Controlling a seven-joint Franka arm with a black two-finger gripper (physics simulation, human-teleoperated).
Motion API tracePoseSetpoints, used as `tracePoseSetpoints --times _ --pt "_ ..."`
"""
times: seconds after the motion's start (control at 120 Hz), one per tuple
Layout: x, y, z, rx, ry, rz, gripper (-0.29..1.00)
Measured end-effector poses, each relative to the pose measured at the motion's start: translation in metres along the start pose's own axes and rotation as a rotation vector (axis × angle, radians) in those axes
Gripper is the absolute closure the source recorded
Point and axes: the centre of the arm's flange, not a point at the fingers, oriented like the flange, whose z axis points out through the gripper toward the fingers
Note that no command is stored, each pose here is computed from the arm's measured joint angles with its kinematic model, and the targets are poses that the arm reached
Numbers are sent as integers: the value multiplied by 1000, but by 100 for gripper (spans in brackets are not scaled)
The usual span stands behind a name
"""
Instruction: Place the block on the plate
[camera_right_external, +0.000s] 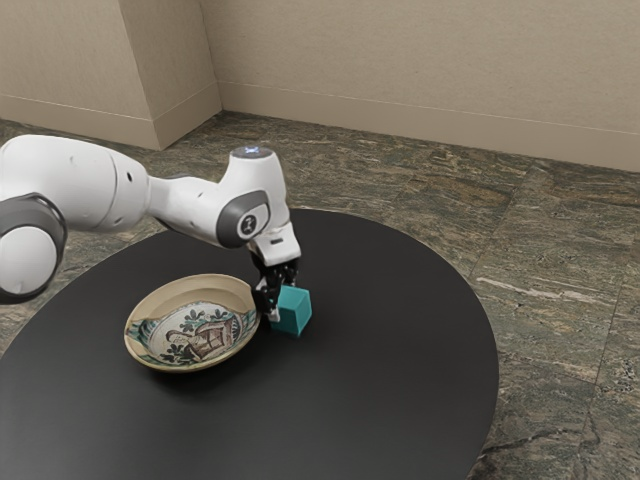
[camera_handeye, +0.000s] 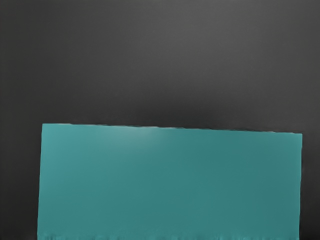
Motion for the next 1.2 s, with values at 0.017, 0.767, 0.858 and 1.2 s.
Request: tracePoseSetpoints --times 0.017,0.767,0.858,1.2 --pt "0 0 0 1 0 -1 24" --pt "-40 12 -93 105 -8 -81 29" --pt "-61 20 -97 94 -13 -121 29" --pt "-150 52 -72 3 -19 -286 28"
